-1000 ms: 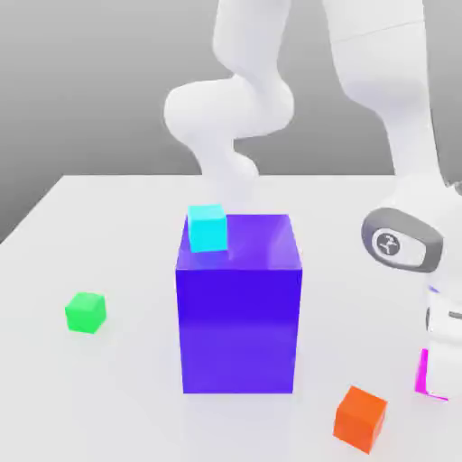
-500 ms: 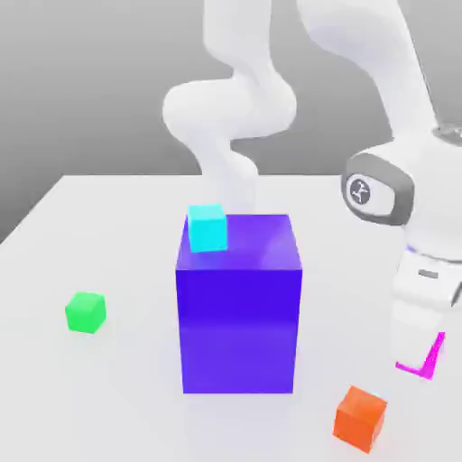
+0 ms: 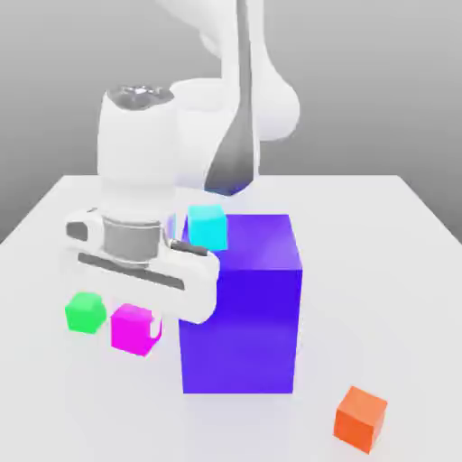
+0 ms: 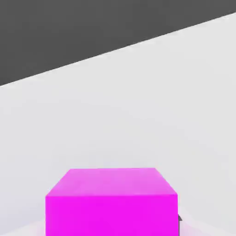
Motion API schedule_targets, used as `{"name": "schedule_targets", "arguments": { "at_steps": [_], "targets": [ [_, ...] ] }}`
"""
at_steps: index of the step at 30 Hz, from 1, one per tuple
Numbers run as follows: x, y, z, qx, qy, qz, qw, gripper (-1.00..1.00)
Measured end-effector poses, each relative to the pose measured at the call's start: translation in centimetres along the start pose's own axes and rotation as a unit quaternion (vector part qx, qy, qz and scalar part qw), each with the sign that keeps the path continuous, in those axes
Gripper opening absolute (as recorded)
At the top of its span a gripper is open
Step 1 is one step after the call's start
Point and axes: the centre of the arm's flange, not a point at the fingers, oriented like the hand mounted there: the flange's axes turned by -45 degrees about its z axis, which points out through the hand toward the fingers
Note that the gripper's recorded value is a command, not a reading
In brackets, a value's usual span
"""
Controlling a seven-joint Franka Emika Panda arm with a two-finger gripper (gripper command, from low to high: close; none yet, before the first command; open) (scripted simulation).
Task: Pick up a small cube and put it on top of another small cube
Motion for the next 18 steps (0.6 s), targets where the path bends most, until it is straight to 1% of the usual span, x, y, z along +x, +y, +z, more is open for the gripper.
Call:
{"name": "schedule_targets", "arguments": {
  "at_steps": [4, 6, 8, 10, 14, 15, 18],
  "targets": [
    [-2.1, 8.1, 0.4, 0.000, -0.016, 0.173, 0.985, -1.00],
    [-3.8, 11.7, 0.6, 0.003, -0.026, 0.258, 0.966, -1.00],
    [-5.9, 14.7, 2.0, 0.008, -0.045, 0.335, 0.941, -1.00],
    [-6.7, 15.5, 3.7, 0.011, -0.052, 0.360, 0.931, -1.00],
    [-7.3, 15.5, 7.0, 0.011, -0.054, 0.367, 0.929, -1.00],
    [-7.4, 15.4, 7.8, 0.010, -0.054, 0.366, 0.929, 1.00],
    [-7.4, 15.1, 7.8, 0.011, -0.054, 0.361, 0.931, 1.00]
  ]
}}
